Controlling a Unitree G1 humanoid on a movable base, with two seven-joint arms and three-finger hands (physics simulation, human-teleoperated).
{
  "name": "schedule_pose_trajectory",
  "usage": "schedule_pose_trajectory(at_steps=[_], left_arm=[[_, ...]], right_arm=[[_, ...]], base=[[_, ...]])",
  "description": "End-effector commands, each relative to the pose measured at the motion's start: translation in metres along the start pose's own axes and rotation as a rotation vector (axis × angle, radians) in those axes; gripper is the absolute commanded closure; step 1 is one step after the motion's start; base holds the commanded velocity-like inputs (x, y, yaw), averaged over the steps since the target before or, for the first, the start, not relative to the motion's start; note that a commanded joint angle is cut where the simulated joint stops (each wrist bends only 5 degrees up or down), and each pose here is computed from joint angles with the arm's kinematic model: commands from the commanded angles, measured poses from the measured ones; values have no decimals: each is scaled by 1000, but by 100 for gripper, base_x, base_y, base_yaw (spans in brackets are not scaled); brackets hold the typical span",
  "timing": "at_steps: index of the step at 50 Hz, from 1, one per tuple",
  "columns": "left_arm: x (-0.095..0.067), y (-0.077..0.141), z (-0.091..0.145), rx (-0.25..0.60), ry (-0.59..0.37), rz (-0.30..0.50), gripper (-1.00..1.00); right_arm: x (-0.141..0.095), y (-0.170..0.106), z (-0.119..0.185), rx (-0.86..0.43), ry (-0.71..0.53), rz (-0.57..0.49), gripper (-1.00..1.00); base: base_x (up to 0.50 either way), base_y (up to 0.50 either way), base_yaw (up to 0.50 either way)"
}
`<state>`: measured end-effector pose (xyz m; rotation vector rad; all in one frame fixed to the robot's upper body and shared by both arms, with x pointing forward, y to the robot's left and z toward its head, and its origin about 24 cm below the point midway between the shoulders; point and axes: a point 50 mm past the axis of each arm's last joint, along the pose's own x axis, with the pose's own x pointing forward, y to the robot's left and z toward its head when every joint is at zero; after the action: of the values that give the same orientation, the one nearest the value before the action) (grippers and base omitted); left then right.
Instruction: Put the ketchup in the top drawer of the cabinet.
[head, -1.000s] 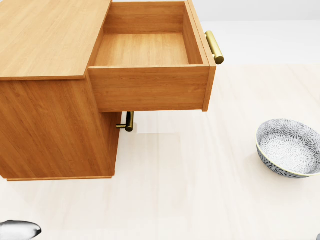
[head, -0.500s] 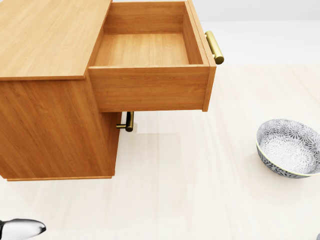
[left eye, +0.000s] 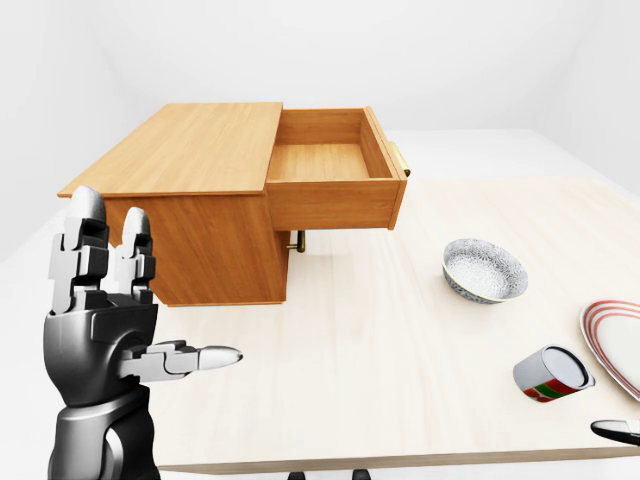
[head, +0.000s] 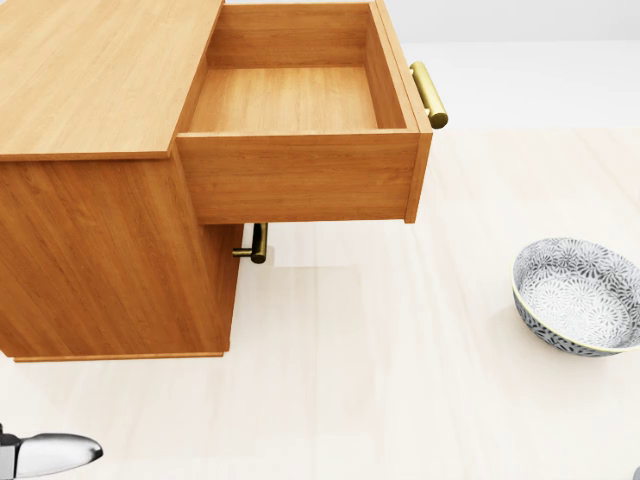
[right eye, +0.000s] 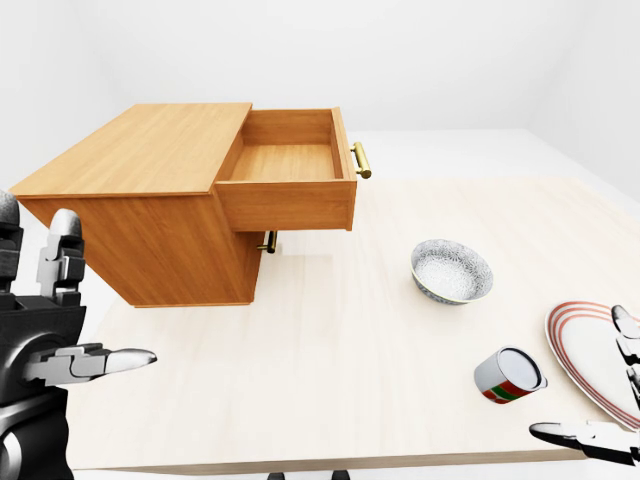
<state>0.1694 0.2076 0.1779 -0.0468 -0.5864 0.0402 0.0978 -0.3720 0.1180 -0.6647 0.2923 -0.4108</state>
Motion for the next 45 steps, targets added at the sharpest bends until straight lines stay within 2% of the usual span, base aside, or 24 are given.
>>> schedule_pose_trajectory(at_steps=[1, 16, 36, 39, 45], left_arm=[[0, 0, 0, -3, -1, 1, -100], [-1, -1, 2, -2, -5, -5, -100], [-2, -2, -1, -2, 11, -9, -100], [-1, -1, 0, -1, 2, -7, -100], [0, -1, 2, -1, -7, -7, -100]], right_arm=[[10, -1, -6, -20, 35, 26, -100], [24, 2, -7, -50, 56, 73, -100], [29, 3, -20, -31, 109, 104, -100], [29, 2, -9, -71, 76, 95, -100], [36, 4, -7, -86, 76, 111, -100]], base=[[0, 0, 0], [0, 0, 0], [0, 0, 0], [0, 0, 0], [0, 0, 0]])
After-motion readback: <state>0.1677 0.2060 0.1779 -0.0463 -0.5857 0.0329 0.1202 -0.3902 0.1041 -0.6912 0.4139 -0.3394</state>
